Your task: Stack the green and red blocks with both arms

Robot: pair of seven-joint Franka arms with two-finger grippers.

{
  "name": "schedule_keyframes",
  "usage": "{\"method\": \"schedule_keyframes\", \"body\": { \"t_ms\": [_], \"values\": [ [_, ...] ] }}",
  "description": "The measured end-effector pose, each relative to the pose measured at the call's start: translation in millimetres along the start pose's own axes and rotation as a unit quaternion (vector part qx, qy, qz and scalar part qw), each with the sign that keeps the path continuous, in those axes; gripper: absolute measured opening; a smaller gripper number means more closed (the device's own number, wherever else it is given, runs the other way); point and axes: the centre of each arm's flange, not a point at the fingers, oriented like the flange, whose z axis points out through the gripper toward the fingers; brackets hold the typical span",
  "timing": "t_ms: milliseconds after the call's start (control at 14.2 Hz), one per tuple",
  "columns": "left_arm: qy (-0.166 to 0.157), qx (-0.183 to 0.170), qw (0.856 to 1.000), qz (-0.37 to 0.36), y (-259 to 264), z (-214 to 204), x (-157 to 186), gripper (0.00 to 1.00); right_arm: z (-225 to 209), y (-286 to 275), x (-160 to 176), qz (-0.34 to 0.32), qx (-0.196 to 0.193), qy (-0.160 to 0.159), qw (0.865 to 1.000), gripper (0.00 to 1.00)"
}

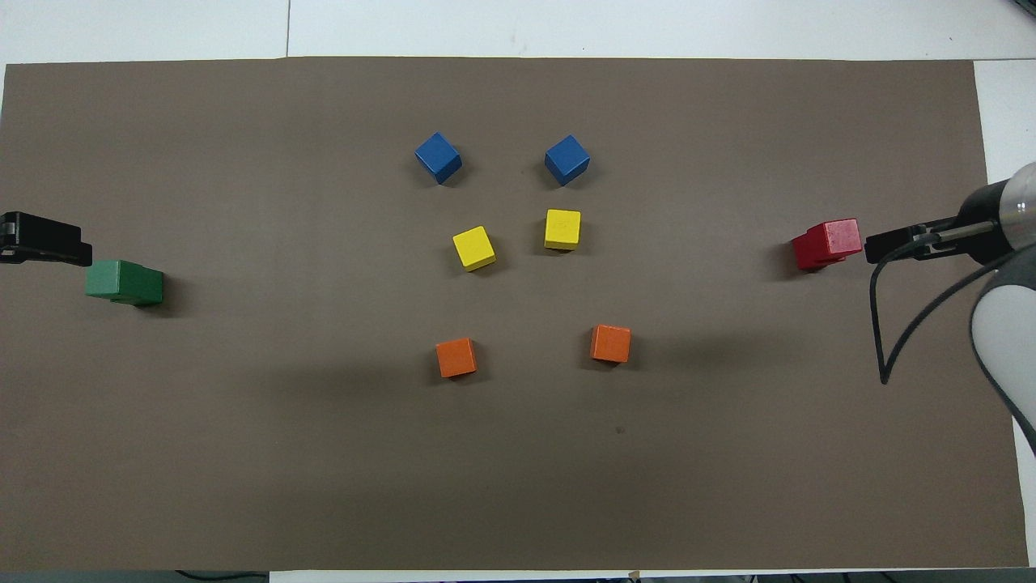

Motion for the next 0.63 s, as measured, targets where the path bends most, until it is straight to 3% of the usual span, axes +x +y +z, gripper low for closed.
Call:
{"method": "schedule_keyframes", "body": {
  "t_ms": [282, 634],
  "values": [
    [0.000, 0.000, 1.000, 0.000, 0.4, 0.0, 0.0, 1.00, -46.8, -4.9, -24.4, 0.013, 0.002, -0.016, 1.000, 1.00],
    [0.000, 0.000, 1.000, 0.001, 1.0, 0.0, 0.0, 1.00, -53.9, -1.8, -22.7, 0.023, 0.002, -0.018, 1.000, 1.00]
  ]
}}
